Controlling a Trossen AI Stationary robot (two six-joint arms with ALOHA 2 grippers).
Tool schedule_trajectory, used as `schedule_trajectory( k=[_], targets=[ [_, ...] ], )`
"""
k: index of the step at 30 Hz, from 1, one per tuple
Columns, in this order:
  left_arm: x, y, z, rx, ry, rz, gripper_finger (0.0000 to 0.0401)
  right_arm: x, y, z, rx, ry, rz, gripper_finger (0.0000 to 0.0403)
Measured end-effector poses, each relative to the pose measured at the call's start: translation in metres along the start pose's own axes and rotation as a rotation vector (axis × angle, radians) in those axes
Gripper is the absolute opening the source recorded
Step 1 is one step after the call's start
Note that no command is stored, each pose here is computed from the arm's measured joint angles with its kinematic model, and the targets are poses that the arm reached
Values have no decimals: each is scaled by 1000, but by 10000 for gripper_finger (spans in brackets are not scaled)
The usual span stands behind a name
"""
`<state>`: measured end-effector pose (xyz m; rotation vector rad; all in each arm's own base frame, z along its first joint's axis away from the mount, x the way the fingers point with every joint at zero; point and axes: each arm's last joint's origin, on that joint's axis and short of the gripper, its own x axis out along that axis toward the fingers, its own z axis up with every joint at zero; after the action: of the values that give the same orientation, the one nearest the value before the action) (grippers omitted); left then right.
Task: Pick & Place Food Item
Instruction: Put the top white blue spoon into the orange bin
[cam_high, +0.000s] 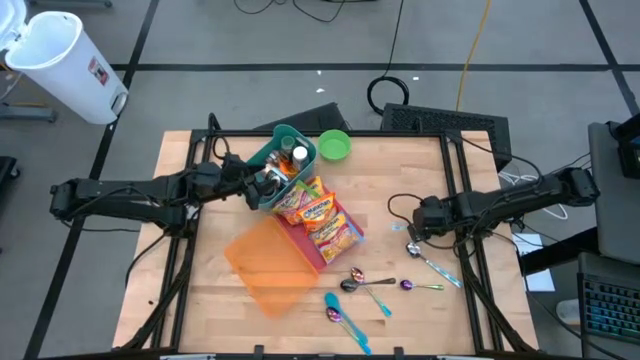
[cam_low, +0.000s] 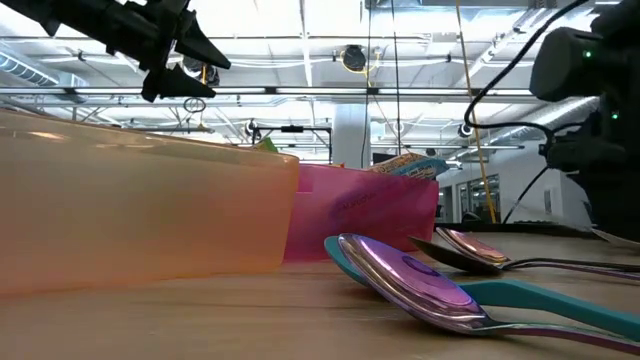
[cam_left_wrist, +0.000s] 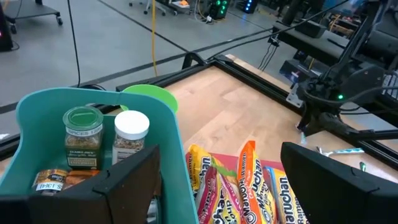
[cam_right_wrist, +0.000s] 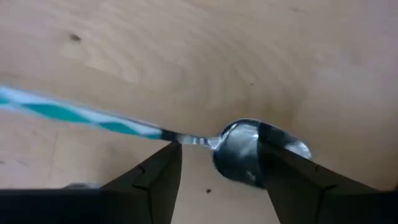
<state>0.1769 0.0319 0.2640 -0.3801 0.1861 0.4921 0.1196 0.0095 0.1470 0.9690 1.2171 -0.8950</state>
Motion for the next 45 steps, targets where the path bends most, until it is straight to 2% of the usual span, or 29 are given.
schedule_trajectory(
  k=[5,14,22,25,28,34,38,41,45],
  targets=[
    [0,0,0,21,0,0,335,8,3,1,2,-27,74,189],
    [0,0,0,24,1,1,335,4,27,8,-145,-164,310,184],
    [0,0,0,21,1,1,335,-3,41,12,-378,-275,443,180],
    [0,0,0,19,1,1,335,-9,39,13,-363,-241,462,174],
    [0,0,0,18,-1,0,335,-16,29,13,-285,-177,425,168],
    [0,0,0,18,-1,0,335,-17,6,14,-109,-177,264,164],
    [0,0,0,13,-5,-2,335,-12,-2,12,-54,-142,181,164],
    [0,0,0,13,-5,-2,335,-3,-4,11,-44,-139,185,164],
    [0,0,1,13,-7,-2,335,9,1,11,-53,-135,308,164]
  ],
)
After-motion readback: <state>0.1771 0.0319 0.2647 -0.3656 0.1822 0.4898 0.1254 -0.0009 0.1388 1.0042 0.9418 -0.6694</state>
